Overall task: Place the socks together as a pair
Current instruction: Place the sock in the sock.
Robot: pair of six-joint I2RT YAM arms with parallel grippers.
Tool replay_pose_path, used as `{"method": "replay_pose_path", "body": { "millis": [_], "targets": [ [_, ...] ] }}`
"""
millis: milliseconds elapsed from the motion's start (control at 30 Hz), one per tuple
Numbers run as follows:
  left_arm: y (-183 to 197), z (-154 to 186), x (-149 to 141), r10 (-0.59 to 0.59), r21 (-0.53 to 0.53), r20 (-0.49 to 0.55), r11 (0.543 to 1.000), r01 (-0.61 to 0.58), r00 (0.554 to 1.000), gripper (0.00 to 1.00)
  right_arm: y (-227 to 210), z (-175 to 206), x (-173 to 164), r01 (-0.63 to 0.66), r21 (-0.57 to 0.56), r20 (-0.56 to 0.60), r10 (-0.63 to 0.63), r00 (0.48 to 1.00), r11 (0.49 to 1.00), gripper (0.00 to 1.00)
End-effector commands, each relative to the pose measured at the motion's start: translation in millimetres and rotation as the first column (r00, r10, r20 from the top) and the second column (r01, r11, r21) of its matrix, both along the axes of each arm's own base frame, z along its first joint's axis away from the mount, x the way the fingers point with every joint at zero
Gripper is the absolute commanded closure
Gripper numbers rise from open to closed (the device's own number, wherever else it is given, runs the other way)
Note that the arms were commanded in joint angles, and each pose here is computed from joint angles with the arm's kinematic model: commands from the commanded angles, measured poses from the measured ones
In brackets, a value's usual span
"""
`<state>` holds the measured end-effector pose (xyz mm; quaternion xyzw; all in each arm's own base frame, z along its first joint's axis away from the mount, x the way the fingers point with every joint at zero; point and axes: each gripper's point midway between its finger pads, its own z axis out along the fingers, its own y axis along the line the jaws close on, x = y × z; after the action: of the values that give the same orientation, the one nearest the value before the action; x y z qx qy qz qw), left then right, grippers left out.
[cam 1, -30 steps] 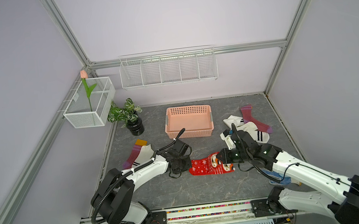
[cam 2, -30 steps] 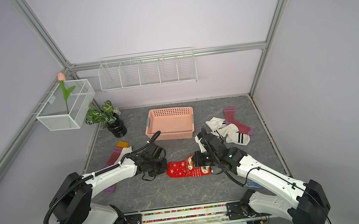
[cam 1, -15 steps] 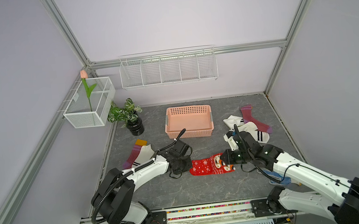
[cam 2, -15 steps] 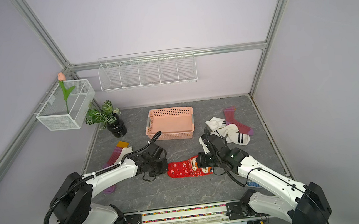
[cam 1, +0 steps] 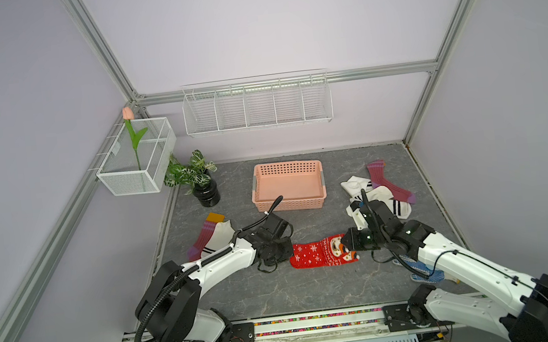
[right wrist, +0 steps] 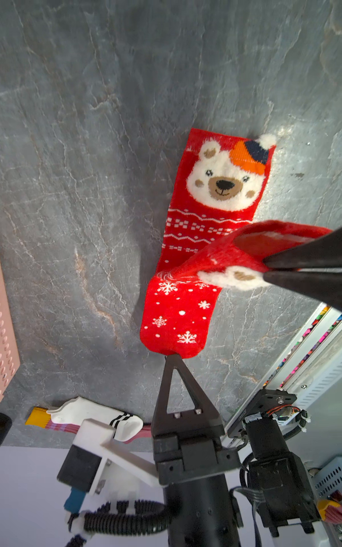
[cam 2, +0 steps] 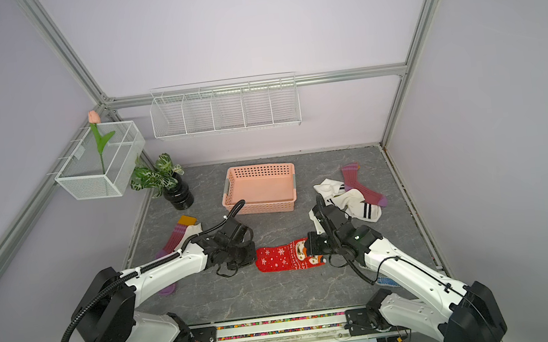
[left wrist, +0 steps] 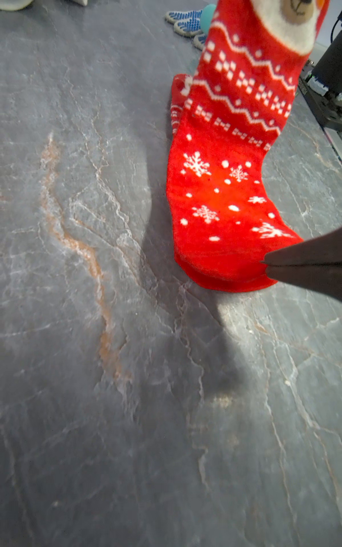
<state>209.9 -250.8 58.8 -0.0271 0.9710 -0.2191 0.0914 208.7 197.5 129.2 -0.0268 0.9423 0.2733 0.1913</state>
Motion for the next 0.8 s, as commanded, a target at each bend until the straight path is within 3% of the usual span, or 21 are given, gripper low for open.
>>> {"method": "replay_pose_path", "body": {
  "millis": [0,600,667,700,767],
  "targets": [
    [-6,-2,-1,0.001,-0.014,-0.011,1.000,-0.001,1.000,1.00,-10,-11,-7,-0.004,-0.028,-0.026,0.003,1.000,1.000,0.92],
    [-1,-20,-5,-0.013,0.024,-0.034,1.000,0.014,0.999,1.00,-40,-58,-5,0.072,-0.139,-0.111,-0.088,0.990,0.988,0.87],
    [0,-17,-4,-0.011,0.023,-0.023,1.000,0.012,1.000,0.93,-49,-66,-4,0.092,-0.186,-0.119,-0.116,0.986,0.978,0.76],
    [0,-16,-3,-0.006,0.022,-0.017,1.000,0.007,1.000,0.88,-53,-70,-4,0.101,-0.210,-0.119,-0.127,0.985,0.973,0.76],
    [2,-14,-2,-0.005,0.023,-0.007,1.000,0.005,1.000,0.68,-61,-74,-1,0.124,-0.252,-0.107,-0.154,0.982,0.960,0.76]
  ]
}}
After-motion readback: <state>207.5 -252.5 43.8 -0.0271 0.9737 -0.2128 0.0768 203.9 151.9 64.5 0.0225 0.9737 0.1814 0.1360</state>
